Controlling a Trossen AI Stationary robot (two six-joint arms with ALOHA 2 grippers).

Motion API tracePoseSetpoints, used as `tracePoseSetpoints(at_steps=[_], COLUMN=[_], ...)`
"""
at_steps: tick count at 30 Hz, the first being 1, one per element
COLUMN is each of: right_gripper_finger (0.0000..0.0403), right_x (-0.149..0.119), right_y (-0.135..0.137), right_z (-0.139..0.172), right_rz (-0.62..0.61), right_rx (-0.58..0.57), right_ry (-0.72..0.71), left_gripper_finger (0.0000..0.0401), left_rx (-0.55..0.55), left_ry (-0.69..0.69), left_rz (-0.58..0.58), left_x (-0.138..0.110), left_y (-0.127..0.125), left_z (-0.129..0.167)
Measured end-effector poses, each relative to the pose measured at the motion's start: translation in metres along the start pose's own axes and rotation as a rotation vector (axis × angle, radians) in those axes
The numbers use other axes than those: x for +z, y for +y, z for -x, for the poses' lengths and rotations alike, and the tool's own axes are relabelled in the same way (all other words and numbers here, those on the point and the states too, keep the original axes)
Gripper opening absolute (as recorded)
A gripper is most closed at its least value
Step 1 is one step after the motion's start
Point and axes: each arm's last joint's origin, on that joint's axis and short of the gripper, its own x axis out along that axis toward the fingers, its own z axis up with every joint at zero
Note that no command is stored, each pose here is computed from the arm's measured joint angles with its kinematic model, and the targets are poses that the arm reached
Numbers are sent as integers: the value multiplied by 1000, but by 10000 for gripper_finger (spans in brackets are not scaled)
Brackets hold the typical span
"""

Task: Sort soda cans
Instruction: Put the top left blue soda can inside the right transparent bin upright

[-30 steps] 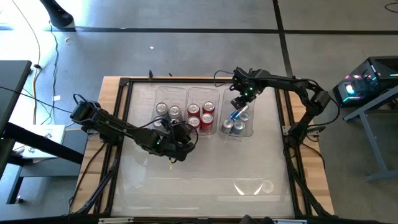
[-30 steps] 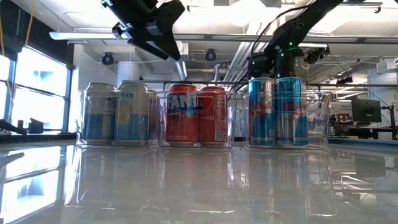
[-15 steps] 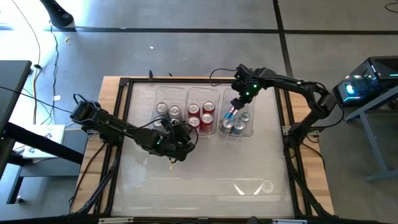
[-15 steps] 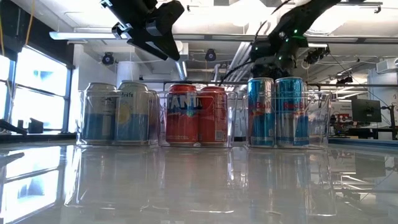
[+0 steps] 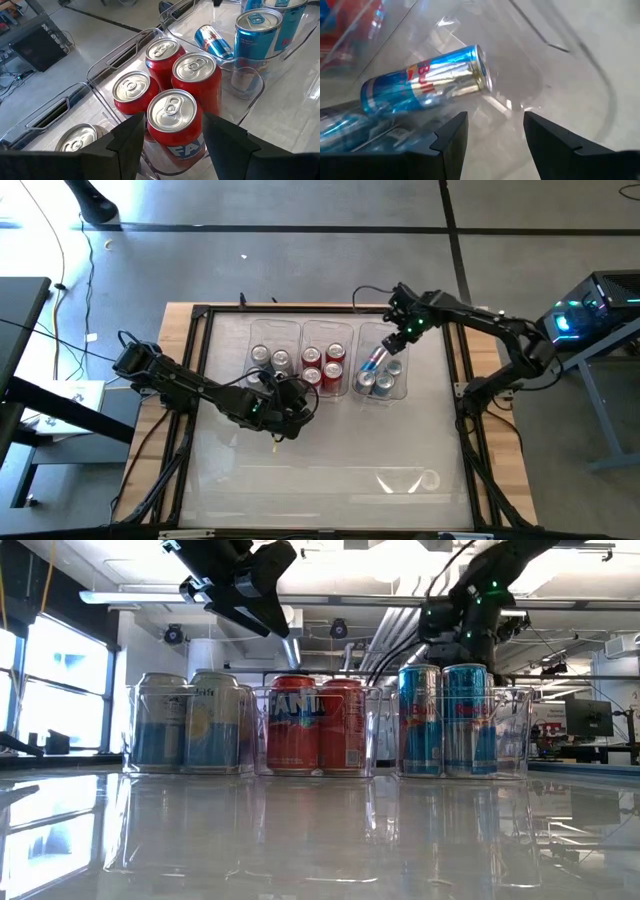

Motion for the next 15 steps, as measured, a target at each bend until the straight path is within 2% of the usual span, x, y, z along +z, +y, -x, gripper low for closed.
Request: tracePoseSetpoints(at_steps=[9, 15], right_gripper_finger=[187, 187], right_x=[-11, -15], right_y=[-6, -6], right_z=[-37, -46], right_rz=[-39, -7], right_rx=[53, 115], right_ry=[-51, -84], left_gripper_finger=[190, 190], left_rx=[0, 0], left_ry=[0, 0], left_rz=[0, 0], left_x=[0, 0], left_y=[0, 0], left_z=[0, 0])
